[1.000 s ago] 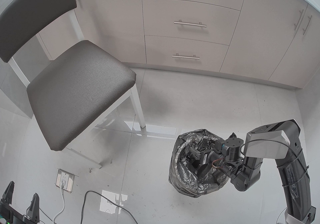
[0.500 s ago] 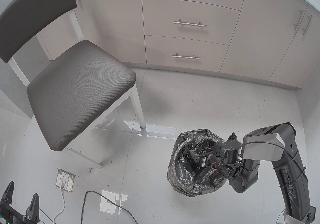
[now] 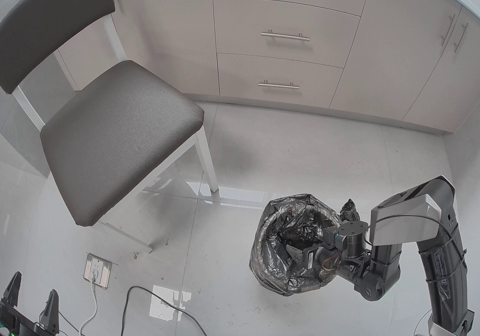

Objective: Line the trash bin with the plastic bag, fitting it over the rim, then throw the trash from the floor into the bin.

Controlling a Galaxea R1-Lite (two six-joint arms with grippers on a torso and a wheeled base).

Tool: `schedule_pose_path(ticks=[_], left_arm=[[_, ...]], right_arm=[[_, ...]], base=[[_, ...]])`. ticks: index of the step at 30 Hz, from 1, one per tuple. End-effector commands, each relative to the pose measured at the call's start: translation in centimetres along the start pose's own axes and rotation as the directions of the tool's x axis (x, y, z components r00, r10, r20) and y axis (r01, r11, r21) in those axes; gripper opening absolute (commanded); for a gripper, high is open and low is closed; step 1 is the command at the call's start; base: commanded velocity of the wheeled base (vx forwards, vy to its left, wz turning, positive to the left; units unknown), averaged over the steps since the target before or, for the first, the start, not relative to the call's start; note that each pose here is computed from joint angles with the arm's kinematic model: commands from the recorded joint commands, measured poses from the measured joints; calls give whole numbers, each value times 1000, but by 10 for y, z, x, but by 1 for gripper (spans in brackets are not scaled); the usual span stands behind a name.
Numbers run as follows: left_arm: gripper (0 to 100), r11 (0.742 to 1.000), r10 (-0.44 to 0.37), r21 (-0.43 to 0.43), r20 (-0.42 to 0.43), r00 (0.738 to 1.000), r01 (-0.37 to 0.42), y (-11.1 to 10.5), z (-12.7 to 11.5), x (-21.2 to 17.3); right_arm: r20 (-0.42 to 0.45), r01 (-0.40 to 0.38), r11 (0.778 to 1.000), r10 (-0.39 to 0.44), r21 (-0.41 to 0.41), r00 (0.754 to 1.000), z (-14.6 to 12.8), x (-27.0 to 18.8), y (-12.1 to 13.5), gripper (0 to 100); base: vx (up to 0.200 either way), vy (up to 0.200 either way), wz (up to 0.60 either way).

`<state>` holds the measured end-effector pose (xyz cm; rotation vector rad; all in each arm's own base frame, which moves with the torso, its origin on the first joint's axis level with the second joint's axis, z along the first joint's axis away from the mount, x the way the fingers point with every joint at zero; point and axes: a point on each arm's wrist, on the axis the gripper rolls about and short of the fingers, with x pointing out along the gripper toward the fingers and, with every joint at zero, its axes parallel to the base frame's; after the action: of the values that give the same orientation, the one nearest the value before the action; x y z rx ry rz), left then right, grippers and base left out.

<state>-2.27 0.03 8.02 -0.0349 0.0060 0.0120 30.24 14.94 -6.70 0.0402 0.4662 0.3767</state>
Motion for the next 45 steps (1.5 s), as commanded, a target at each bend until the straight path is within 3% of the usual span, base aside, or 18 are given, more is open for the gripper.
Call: schedule_pose_path(ticks=[1,28,45], left_arm=[[100,1000,0,0,0,1000,0,0,-4,0],[100,1000,-1,0,0,1000,1,0,-4,0],[100,1000,-1,0,0,1000,1,0,-4,0]], right_arm=[[-23,-41,999,40,-25,999,1,-21,16,100],[-98,-13,996,4,-93,995,-33,-4,18,100],[-81,-14,996,7,-86,997,-28,-5,19,100]], base=[[0,0,0],[0,0,0],[0,0,0]])
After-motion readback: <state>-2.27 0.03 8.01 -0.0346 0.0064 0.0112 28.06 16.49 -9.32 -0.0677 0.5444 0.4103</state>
